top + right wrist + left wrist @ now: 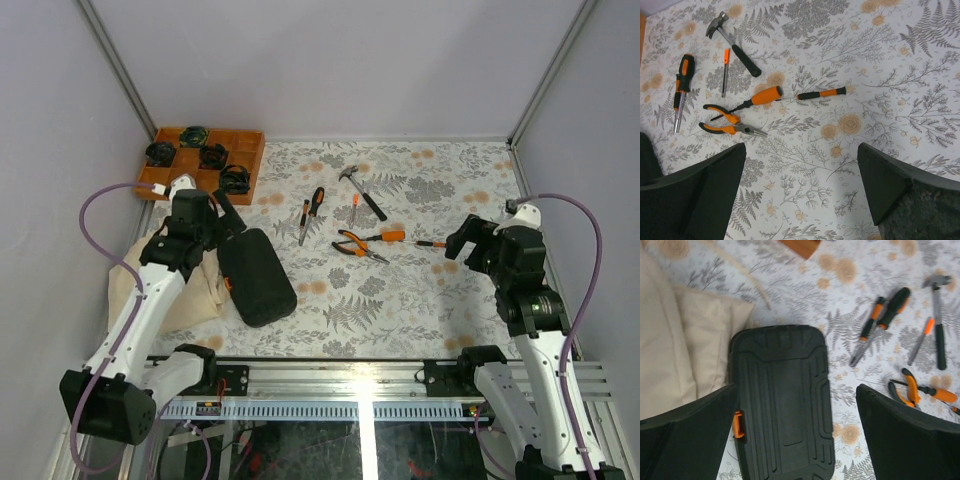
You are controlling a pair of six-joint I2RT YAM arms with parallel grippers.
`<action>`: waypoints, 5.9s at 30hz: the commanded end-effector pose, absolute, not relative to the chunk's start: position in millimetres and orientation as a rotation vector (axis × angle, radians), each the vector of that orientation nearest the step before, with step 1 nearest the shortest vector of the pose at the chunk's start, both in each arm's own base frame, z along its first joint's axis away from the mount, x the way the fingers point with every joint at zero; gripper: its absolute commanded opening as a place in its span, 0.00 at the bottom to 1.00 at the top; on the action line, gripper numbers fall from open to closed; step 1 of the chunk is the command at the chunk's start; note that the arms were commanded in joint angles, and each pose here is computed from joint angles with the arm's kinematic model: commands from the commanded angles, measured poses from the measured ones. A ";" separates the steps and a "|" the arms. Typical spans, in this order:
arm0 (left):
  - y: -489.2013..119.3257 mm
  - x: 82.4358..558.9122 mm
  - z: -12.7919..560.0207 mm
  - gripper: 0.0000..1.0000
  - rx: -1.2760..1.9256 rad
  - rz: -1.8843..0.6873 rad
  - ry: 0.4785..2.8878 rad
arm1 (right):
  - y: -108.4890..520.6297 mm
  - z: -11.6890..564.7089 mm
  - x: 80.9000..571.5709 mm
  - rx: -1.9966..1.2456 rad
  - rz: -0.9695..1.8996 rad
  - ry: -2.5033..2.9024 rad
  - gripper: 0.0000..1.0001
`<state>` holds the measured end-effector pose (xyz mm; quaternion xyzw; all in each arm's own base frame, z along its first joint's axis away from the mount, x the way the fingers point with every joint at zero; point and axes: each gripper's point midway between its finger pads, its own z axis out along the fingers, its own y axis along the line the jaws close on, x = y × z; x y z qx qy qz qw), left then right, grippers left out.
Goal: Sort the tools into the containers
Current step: Move the storage box to the center of the board, then adjust the storage box at the center of the board.
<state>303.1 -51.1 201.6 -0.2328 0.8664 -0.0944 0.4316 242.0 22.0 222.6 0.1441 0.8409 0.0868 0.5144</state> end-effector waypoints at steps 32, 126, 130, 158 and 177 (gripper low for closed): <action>-63.5 280.8 55.1 0.87 -0.771 -0.291 2.538 | 66.0 189.7 246.8 0.225 0.473 2.091 1.00; -243.0 211.7 78.1 0.62 -0.127 -0.984 2.428 | 248.6 74.0 245.5 -0.054 0.636 2.432 0.75; -258.5 209.5 80.1 0.61 -0.103 -1.031 2.424 | 237.0 68.8 241.0 -0.048 0.583 2.442 0.74; -214.6 221.9 75.2 0.51 -0.305 -0.689 2.425 | 244.6 60.1 234.3 -0.195 0.629 2.444 0.70; -213.5 221.8 54.7 0.37 -0.303 -0.619 2.491 | 234.7 47.0 229.4 -0.217 0.555 2.498 0.64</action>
